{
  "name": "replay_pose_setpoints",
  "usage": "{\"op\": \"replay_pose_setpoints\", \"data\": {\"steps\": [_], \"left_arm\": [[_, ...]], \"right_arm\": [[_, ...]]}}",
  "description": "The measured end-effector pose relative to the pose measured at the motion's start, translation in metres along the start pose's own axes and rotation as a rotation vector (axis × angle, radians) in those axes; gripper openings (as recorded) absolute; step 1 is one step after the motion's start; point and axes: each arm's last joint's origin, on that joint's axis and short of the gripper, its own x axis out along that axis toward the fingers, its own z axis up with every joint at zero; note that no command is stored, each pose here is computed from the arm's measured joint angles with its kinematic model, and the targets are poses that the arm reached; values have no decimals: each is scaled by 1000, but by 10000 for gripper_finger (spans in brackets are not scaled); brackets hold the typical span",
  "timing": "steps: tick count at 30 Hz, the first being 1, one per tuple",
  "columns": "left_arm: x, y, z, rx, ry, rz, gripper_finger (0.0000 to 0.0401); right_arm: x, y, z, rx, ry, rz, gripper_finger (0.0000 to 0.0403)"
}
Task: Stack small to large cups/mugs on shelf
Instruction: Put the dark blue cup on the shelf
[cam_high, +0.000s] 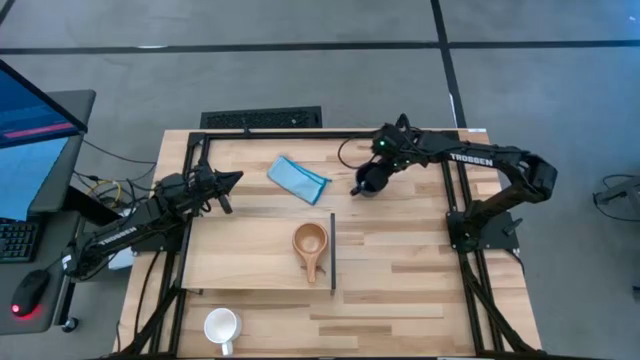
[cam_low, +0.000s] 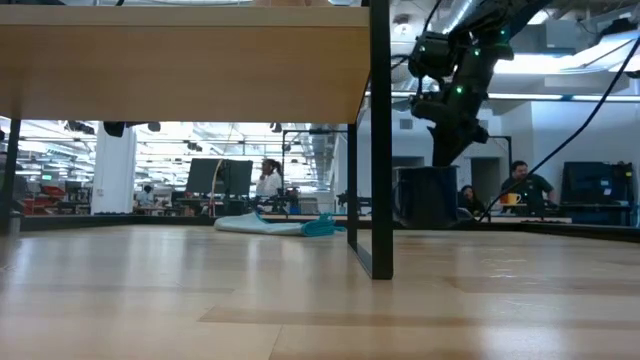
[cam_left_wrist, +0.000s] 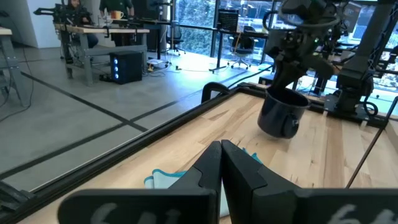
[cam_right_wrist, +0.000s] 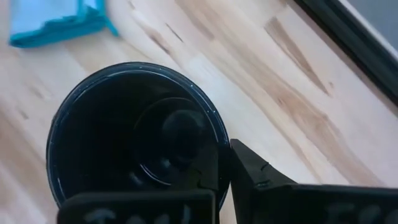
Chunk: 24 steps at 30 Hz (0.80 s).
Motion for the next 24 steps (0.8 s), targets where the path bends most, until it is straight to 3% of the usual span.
{"op": "replay_pose_setpoints", "data": {"steps": [8,24], "left_arm": [[0,0,0,0,0,0,0],[0,0,0,-24,0,-1,0]], "right_arm": [[-14,4,16,-20,-77,30,28],[-22,33,34,-36,-277,226,24]]}}
